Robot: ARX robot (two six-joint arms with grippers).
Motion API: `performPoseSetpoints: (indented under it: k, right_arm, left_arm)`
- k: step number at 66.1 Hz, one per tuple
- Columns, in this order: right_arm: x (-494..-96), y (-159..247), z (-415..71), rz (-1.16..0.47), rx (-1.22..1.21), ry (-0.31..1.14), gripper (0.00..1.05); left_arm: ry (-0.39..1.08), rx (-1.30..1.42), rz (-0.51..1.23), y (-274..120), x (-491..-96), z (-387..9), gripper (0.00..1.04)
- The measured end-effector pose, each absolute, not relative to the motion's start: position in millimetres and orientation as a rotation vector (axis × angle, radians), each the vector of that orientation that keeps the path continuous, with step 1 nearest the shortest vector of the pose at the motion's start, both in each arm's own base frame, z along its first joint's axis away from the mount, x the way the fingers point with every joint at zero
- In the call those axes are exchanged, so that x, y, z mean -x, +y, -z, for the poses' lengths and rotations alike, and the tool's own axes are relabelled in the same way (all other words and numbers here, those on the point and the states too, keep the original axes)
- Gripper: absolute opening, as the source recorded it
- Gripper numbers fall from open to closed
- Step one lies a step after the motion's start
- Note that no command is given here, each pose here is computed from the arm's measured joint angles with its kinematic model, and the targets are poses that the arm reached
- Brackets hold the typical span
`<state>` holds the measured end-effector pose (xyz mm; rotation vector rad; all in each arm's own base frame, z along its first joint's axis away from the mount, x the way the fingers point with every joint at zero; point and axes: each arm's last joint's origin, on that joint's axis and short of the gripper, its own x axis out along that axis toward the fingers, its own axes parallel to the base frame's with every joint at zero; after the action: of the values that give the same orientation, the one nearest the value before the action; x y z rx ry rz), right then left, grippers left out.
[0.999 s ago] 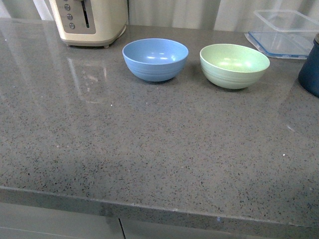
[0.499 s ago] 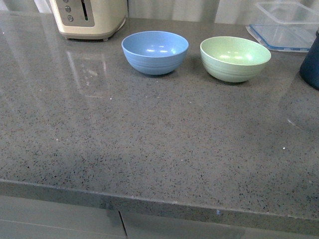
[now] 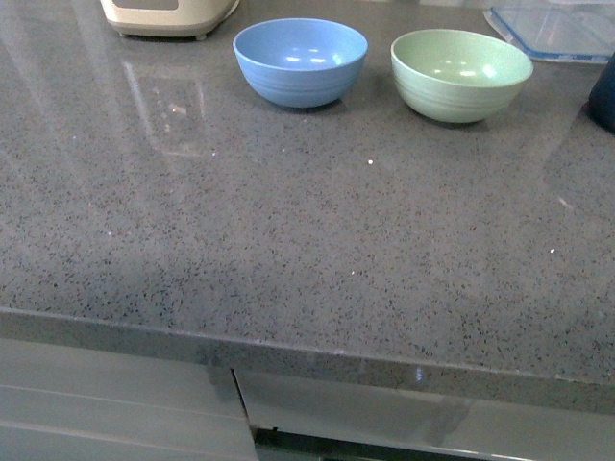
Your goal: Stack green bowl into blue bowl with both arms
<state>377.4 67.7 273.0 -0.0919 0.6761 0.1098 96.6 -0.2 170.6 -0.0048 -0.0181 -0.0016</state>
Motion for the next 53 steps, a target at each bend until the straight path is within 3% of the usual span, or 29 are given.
performPoseSetpoints:
  k: [25,53]
  right_arm:
    - [-432,74,-240,-0.094,0.098,0.732,0.95]
    - [-445,72,-212,-0.098,0.092,0.774,0.95]
  left_arm:
    - [-0.018,0.005,0.002,0,-97,-171,0.98]
    - [-0.018,0.005,0.002,0,-97,-171,0.98]
